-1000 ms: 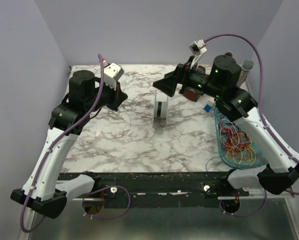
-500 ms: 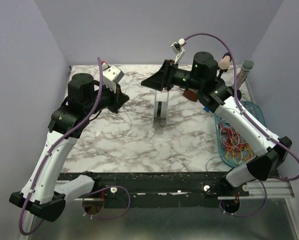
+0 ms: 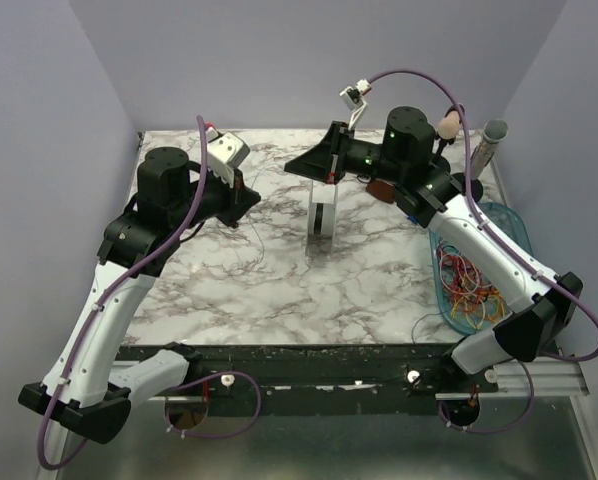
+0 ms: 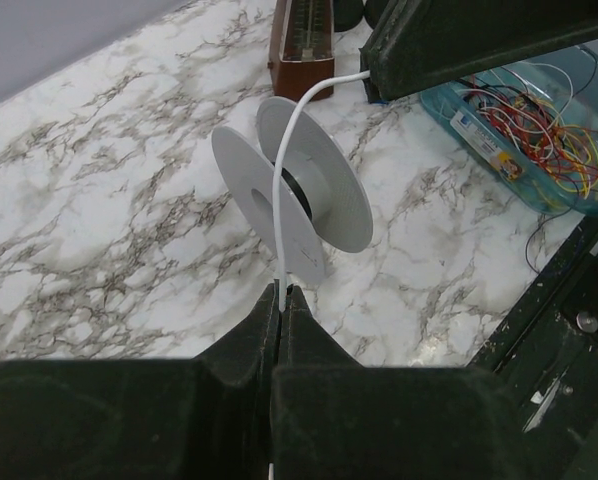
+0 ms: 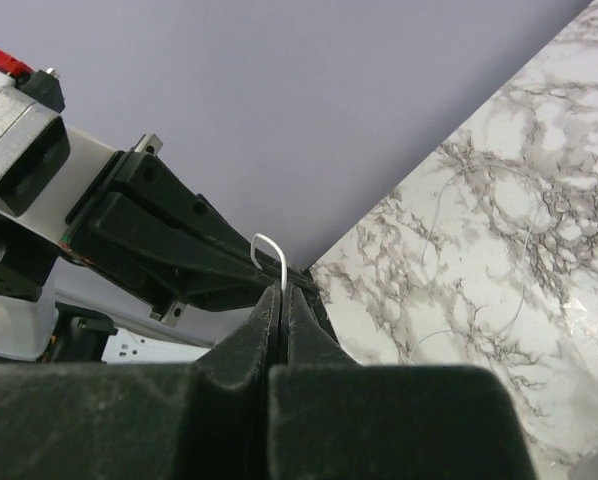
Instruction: Wrap the cables
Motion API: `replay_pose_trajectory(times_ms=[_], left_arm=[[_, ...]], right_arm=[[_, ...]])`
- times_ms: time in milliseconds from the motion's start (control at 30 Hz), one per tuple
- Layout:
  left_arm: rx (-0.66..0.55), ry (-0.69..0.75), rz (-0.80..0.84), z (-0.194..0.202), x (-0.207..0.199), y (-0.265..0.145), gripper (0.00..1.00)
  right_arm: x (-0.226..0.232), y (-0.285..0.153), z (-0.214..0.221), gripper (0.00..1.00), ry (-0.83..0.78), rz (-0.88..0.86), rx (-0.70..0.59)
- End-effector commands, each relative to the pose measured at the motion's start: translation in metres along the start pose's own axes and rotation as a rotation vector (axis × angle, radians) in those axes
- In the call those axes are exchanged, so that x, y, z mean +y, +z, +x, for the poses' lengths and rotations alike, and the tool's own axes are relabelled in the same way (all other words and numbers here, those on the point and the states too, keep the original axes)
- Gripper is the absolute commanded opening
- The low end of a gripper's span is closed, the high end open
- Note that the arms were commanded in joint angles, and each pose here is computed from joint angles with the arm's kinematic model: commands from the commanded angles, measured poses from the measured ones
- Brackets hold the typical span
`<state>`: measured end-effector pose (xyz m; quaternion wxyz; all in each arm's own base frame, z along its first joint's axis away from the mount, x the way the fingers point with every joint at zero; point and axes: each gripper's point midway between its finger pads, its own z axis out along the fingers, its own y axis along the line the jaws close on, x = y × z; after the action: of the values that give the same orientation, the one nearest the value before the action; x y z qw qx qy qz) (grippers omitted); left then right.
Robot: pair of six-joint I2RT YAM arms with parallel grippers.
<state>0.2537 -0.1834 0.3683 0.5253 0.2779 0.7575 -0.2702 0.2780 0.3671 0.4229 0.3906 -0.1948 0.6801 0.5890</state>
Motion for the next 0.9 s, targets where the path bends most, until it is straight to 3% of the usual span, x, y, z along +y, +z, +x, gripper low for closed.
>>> replay_pose_trajectory(times_ms=[0,67,100,133,167,233,300,433,567,733,867], left_arm=[[-0.011,0.023,0.042,0.001,-0.008,-0.002,0.0],[0.01,0.048,0.087,0.01,-0.014,-0.002,0.0],[0.022,0.051,0.126,0.016,-0.02,-0.002,0.1],[0.031,0.054,0.164,0.021,-0.027,-0.003,0.29],[0.045,0.053,0.19,0.029,-0.03,-0.002,0.41],[0.058,0.07,0.23,0.038,-0.036,-0.004,0.56],[0.068,0.097,0.263,0.046,-0.041,-0.007,0.58],[0.088,0.135,0.341,0.058,-0.052,-0.014,0.7],[0.073,0.121,0.357,0.059,-0.054,-0.01,0.7],[0.028,-0.023,0.153,0.051,-0.02,0.017,0.66],[-0.009,-0.15,0.025,0.046,0.002,0.041,0.66]], right_arm=[[0.002,-0.007,-0.002,0.01,-0.025,0.007,-0.022],[-0.002,-0.01,-0.002,0.01,-0.063,0.038,-0.017],[-0.004,-0.012,-0.002,0.01,-0.09,0.057,-0.008],[-0.006,-0.016,-0.002,0.01,-0.129,0.078,0.002],[-0.009,-0.021,0.001,0.01,-0.167,0.1,0.024],[-0.013,-0.031,0.012,0.01,-0.236,0.124,0.073],[-0.012,-0.047,0.028,0.01,-0.309,0.121,0.138],[-0.014,-0.084,0.074,0.01,-0.404,0.105,0.319],[-0.022,-0.121,0.124,0.01,-0.397,0.094,0.541],[-0.041,-0.155,0.164,0.01,-0.317,0.171,0.748],[-0.076,-0.153,0.153,0.01,-0.406,0.308,0.793]])
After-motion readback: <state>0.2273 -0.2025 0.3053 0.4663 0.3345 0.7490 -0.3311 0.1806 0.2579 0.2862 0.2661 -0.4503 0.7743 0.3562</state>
